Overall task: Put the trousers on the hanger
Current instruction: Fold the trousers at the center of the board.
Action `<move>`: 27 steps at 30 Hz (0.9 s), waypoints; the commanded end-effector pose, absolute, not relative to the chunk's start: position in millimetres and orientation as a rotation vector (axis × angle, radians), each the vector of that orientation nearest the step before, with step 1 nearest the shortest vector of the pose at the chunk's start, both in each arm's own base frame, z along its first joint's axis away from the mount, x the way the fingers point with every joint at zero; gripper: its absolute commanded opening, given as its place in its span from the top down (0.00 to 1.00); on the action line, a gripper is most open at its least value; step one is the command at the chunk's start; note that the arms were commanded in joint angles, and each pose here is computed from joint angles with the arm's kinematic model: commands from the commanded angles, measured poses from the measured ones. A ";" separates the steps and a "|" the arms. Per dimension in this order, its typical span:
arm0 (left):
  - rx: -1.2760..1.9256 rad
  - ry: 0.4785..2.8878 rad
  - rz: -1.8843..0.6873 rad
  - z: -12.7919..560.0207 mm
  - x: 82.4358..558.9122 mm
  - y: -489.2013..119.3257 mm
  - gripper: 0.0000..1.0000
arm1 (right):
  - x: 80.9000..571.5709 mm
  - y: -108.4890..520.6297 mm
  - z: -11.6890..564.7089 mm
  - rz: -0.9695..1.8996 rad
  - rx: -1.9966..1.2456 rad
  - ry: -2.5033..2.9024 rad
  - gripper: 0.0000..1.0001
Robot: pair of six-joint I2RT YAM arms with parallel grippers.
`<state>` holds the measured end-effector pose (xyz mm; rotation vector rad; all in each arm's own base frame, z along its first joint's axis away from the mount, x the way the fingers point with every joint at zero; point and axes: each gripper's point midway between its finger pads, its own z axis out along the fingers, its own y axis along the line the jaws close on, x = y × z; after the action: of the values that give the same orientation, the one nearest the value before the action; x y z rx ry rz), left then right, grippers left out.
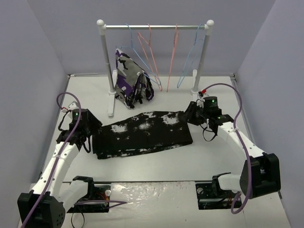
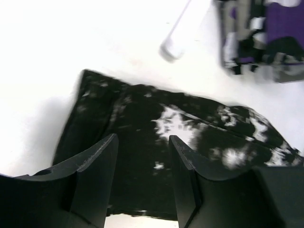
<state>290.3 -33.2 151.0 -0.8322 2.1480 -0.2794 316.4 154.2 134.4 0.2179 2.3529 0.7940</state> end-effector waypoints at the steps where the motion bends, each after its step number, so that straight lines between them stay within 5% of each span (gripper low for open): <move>1: -0.652 2.183 -0.456 150.5 320.2 -72.4 0.56 | 323.9 178.5 121.0 1.004 0.238 2.293 0.80; 7: -0.754 2.279 -0.355 90.5 329.7 -65.6 0.56 | 312.5 159.2 46.9 0.946 0.380 2.334 0.92; 15: -1.037 2.256 -0.167 54.4 298.4 -12.3 0.57 | 269.8 111.0 -9.1 0.760 0.628 2.441 0.94; 27: -0.649 2.127 -0.535 173.4 335.5 -77.6 0.53 | 363.6 137.2 158.2 0.951 0.350 2.078 0.84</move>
<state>313.2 -38.3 113.4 -0.8514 2.2225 -0.3387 322.4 127.8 97.3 0.4710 2.2421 0.8871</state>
